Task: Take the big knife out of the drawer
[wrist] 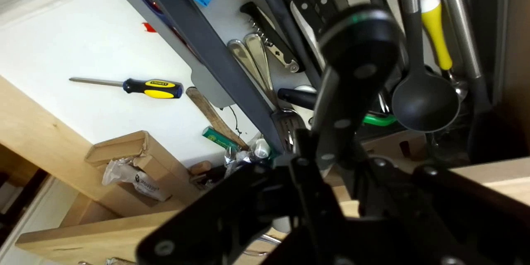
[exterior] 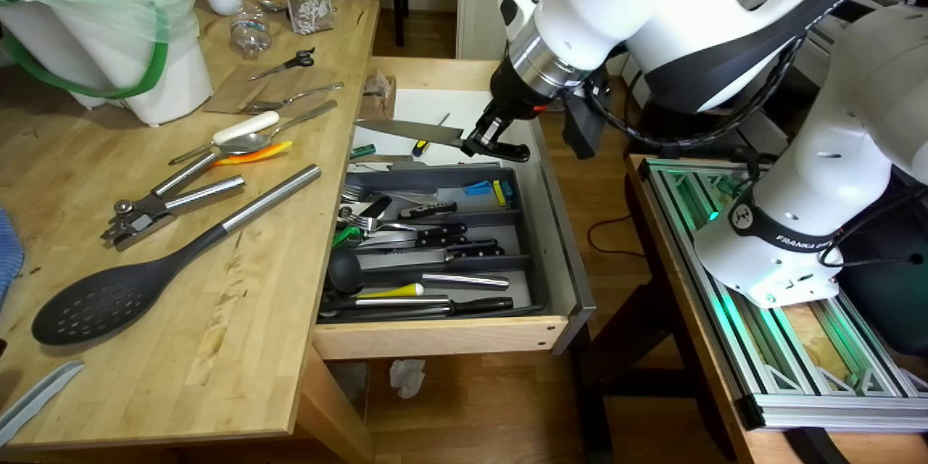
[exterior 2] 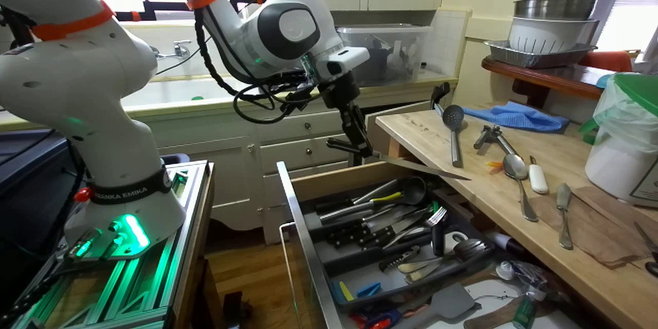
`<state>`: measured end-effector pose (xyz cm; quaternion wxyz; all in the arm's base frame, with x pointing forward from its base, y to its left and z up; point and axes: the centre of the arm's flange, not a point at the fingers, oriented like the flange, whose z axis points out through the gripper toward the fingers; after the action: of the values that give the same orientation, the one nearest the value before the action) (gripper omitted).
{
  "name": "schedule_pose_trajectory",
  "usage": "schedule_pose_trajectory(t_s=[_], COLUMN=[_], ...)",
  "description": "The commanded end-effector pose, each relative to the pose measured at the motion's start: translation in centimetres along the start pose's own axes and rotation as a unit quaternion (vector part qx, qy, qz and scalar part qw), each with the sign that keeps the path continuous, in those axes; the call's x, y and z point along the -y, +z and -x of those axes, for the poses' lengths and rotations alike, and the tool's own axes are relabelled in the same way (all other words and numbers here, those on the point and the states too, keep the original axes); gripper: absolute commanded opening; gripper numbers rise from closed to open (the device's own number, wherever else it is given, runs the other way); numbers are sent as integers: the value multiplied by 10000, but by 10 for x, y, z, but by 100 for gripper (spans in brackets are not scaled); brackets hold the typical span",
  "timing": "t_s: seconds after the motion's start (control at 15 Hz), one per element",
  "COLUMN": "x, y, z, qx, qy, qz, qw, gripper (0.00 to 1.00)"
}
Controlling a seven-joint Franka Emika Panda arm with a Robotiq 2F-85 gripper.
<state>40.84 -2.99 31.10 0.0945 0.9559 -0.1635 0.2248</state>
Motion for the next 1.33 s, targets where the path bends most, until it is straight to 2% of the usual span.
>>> schedule_pose_trajectory(t_s=[0.0, 0.53, 0.73, 1.27], x=[-5, -3, 0, 8], y=[-9, -19, -20, -18], z=[25, 30, 31, 36], qx=[-401, -924, -987, -1134], qy=[-177, -660, -941, -1895], qz=[27, 28, -109, -417], qw=[9990, 9935, 9906, 9744], gripper=[5, 5, 5, 5])
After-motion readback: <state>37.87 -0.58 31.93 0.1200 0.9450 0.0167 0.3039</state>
